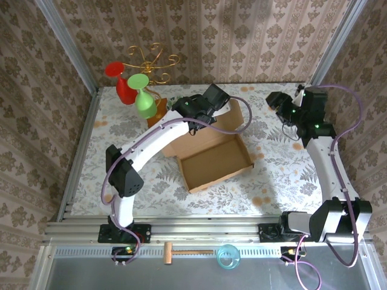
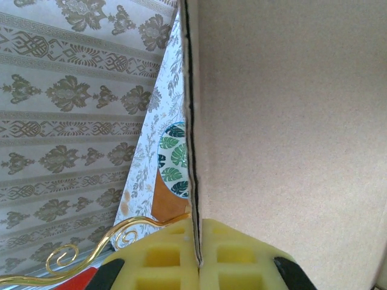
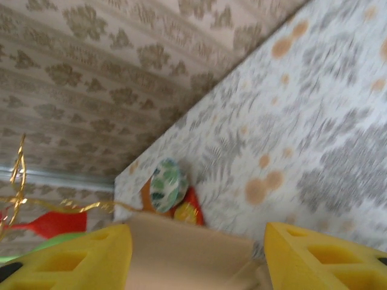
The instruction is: Fold the paper box
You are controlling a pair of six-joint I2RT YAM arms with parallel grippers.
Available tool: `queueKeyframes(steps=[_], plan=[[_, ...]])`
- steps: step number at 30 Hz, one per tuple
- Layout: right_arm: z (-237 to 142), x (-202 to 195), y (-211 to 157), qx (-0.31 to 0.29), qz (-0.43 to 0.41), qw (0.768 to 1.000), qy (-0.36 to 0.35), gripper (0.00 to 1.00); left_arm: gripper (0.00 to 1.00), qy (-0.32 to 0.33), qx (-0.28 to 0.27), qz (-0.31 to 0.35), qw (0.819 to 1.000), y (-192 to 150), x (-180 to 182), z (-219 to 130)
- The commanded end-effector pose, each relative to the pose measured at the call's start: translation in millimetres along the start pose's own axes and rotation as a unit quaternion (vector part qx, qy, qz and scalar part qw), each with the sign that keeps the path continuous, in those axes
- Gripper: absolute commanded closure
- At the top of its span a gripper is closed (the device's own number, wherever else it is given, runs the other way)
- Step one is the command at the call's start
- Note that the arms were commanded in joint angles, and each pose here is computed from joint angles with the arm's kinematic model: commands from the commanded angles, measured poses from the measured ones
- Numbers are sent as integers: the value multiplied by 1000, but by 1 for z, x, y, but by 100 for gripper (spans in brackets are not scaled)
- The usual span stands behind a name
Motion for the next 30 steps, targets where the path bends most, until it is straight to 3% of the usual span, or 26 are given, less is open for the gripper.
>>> queueKeyframes(steps=[1, 4, 6, 9, 11, 14, 18, 24, 30], plan=[[0, 4, -53, 79, 84, 993, 27, 39, 100, -6, -22, -23, 999, 0, 12, -11], [3, -1, -91, 150, 26, 988, 18, 39, 100, -13, -27, -24, 999, 1, 9, -9], [-6, -7, -94, 160, -23, 987, -4, 39, 100, -17, -26, -22, 999, 0, 7, -8], [-19, -3, -83, 91, -64, 994, 0, 38, 100, -17, -24, -19, 999, -1, 6, -7], [-23, 9, -78, 31, -124, 991, 43, 37, 100, -18, -24, -13, 999, -1, 5, -6], [-30, 16, -76, 12, -265, 963, 51, 36, 100, -15, -25, -2, 1000, -1, 6, -5], [-23, 15, -80, 13, -382, 922, 63, 35, 100, -23, -32, 5, 999, 2, 5, -7], [-10, 21, -69, -33, -498, 864, 75, 29, 100, -29, -38, 28, 998, 6, 0, -9], [14, 27, -70, 1, -537, 835, 118, 25, 100, -34, -41, 44, 998, 8, -2, -11]])
Point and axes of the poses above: each hand's point on the last joint's axis, 136 mm out from that joint toward the fingers, its own z axis out along the fingers, its own x axis along the line the jaws close on, y = z × x, the point moved 3 cm from there along -z, back along the fingers, and after that the axes turned 14 degrees about -z, right-handed, at the moved point
